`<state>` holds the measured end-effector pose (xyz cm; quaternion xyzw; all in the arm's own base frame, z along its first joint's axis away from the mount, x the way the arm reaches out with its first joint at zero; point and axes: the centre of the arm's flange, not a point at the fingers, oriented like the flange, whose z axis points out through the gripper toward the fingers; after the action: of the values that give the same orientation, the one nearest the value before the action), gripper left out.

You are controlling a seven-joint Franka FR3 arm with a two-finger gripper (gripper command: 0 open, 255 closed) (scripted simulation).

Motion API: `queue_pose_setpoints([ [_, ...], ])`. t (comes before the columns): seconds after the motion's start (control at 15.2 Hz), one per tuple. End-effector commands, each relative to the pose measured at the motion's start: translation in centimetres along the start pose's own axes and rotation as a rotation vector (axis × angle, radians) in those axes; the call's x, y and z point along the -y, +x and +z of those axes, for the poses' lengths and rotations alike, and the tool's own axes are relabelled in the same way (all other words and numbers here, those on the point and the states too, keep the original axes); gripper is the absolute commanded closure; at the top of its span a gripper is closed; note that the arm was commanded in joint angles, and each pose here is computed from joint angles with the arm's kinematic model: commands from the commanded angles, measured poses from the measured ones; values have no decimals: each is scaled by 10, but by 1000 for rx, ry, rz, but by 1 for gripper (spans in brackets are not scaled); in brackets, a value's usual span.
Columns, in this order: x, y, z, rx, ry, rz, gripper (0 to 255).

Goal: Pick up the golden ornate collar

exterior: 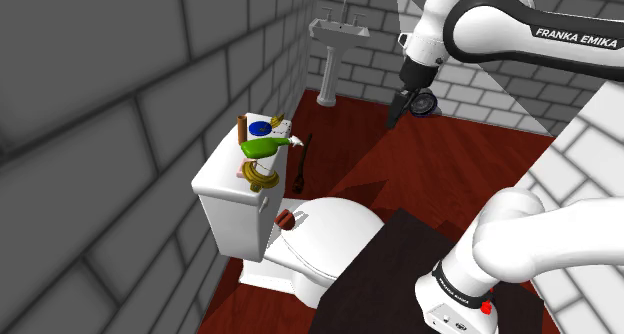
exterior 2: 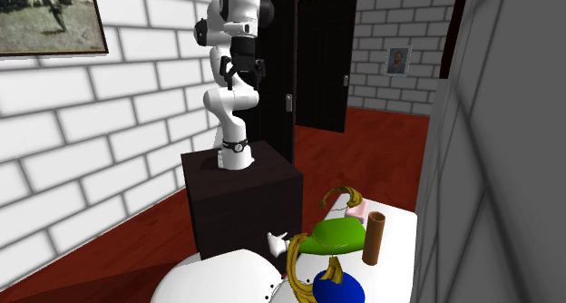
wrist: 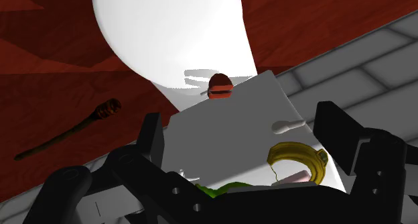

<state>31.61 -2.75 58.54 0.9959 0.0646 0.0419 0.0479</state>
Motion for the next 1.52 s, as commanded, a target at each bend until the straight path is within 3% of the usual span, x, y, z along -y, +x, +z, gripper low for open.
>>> queue_pose_setpoints([
  [0.0,0,0,0,0,0,0,0],
  [1.45,135,201,155,-2,35,2,0],
])
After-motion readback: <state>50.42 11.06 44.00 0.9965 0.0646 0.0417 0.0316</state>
